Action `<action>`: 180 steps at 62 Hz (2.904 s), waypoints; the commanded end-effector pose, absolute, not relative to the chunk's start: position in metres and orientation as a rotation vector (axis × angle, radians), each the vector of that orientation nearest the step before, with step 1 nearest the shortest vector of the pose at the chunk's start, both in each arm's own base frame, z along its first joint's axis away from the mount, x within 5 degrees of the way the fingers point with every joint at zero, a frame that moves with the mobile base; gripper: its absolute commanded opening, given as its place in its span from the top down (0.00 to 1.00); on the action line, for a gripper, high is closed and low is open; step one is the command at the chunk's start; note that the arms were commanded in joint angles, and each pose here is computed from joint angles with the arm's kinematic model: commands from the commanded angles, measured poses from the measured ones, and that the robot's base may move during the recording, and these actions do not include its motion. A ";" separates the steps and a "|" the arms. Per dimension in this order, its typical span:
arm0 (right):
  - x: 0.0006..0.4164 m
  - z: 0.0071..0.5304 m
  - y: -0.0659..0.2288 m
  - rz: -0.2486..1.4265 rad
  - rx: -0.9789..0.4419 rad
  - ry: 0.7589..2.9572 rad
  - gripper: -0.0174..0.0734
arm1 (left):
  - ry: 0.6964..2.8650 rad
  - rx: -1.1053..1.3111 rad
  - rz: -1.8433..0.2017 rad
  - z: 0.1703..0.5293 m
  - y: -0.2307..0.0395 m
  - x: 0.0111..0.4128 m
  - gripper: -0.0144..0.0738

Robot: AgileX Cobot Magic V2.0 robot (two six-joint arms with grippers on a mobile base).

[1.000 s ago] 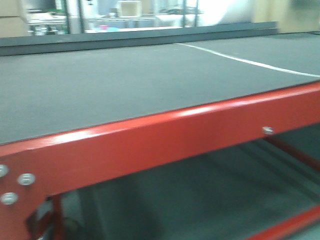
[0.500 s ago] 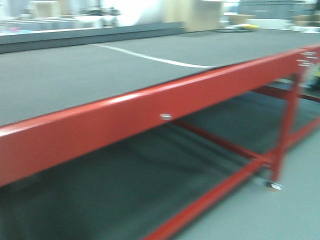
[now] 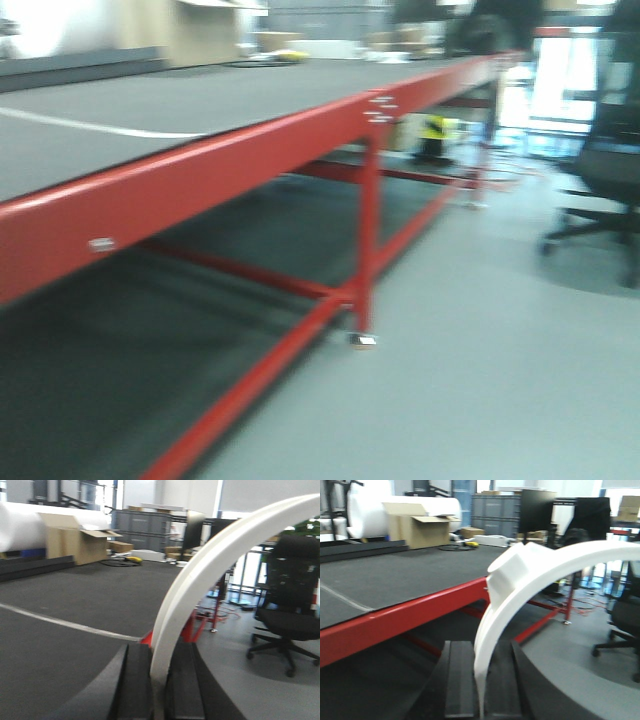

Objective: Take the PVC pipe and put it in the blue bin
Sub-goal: 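Drive the base past the table toward the black office chair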

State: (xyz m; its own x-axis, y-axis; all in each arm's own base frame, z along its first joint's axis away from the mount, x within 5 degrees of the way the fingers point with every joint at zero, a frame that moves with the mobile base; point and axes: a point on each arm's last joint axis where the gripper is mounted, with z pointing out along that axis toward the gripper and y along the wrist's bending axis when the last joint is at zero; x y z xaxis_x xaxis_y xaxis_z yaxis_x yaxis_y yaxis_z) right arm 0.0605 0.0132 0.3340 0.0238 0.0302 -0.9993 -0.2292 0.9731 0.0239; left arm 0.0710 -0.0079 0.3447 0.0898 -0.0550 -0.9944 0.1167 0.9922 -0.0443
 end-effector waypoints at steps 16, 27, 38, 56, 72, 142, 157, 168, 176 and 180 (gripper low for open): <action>0.059 0.335 0.013 0.194 -0.171 1.517 0.99 | 1.440 0.046 -0.142 0.348 -0.008 0.069 0.96; 0.059 0.335 0.013 0.194 -0.171 1.517 0.99 | 1.440 0.046 -0.142 0.348 -0.008 0.069 0.96; 0.059 0.335 0.013 0.194 -0.171 1.517 0.99 | 1.440 0.046 -0.142 0.348 -0.008 0.069 0.96; 0.059 0.335 0.013 0.194 -0.171 1.517 0.99 | 1.440 0.046 -0.142 0.348 -0.008 0.069 0.96; 0.059 0.335 0.013 0.194 -0.171 1.517 0.99 | 1.440 0.046 -0.142 0.348 -0.008 0.069 0.96; 0.059 0.335 0.013 0.194 -0.171 1.517 0.99 | 1.440 0.046 -0.142 0.348 -0.008 0.069 0.96; 0.059 0.335 0.013 0.194 -0.171 1.517 0.99 | 1.440 0.046 -0.142 0.348 -0.008 0.069 0.96; 0.059 0.335 0.013 0.194 -0.171 1.517 0.99 | 1.440 0.046 -0.142 0.348 -0.008 0.069 0.96; 0.059 0.335 0.013 0.194 -0.171 1.517 0.99 | 1.440 0.046 -0.142 0.348 -0.008 0.069 0.96; 0.059 0.335 0.013 0.194 -0.171 1.517 0.99 | 1.440 0.046 -0.142 0.348 -0.008 0.069 0.96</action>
